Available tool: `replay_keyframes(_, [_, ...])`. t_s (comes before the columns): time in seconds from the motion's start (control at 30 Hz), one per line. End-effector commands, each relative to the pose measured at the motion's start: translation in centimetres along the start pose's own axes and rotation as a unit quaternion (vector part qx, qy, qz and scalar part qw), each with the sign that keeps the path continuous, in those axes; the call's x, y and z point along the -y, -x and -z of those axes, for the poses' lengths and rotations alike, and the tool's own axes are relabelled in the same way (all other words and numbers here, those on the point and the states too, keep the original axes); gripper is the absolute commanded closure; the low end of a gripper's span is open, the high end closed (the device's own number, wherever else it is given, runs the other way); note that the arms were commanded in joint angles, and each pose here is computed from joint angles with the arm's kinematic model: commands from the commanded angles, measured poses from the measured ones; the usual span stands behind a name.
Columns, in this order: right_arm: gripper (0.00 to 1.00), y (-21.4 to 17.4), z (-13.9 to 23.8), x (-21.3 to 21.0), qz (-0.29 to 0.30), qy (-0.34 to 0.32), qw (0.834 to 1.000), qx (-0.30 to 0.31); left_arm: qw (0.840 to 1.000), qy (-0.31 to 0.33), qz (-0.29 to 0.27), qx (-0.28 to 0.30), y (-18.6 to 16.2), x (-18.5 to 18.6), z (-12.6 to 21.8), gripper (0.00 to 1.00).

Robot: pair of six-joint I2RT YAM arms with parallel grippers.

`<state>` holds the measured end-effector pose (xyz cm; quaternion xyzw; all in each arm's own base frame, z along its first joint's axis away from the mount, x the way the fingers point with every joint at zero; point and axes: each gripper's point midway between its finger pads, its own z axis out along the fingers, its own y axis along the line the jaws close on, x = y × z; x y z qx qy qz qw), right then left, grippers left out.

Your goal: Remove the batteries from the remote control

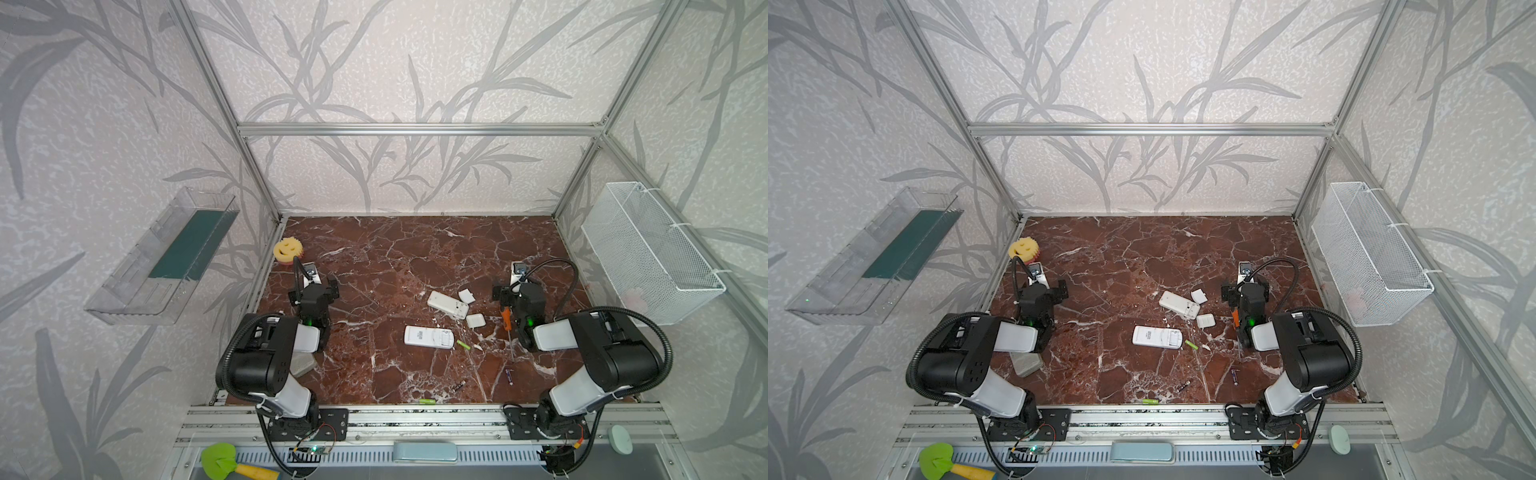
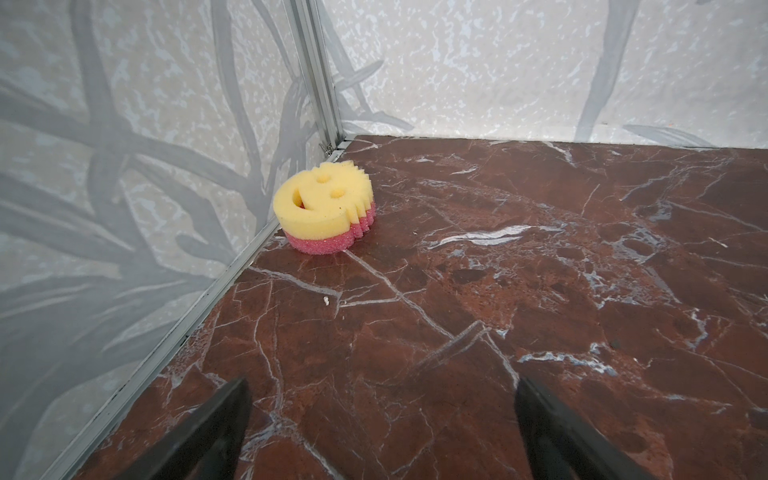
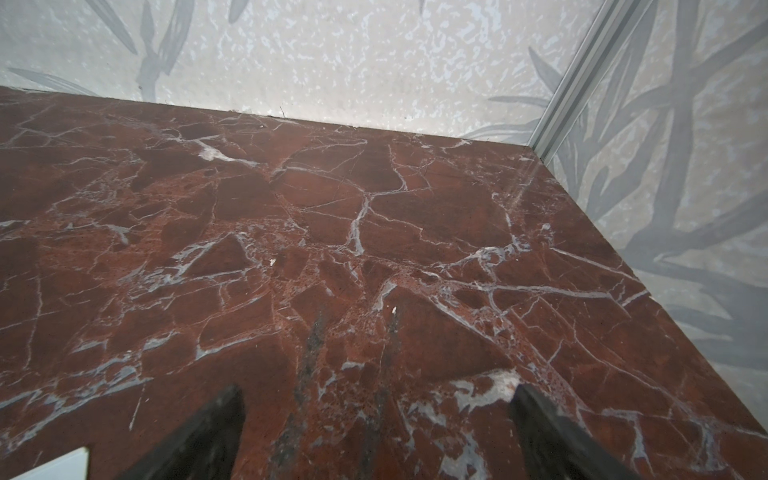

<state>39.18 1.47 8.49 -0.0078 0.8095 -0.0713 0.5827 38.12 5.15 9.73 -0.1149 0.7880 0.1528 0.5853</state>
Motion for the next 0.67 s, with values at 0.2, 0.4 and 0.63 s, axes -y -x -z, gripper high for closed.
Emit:
replay_keyframes(0.2, [0.01,1.16,0.01,0.05,-0.002,0.0,1.0,0.016,1.0,0.007,0.008,0.007,0.57,-0.2,-0.32,0.0])
replay_keyframes(0.4, [0.01,1.23,0.02,0.06,-0.003,0.0,1.0,0.017,1.0,0.007,0.007,0.005,0.56,-0.16,-0.39,0.0])
replay_keyframes(0.63, [0.01,1.25,0.02,0.05,-0.003,0.0,1.0,0.018,1.0,0.003,0.008,0.003,0.51,-0.07,-0.5,0.01])
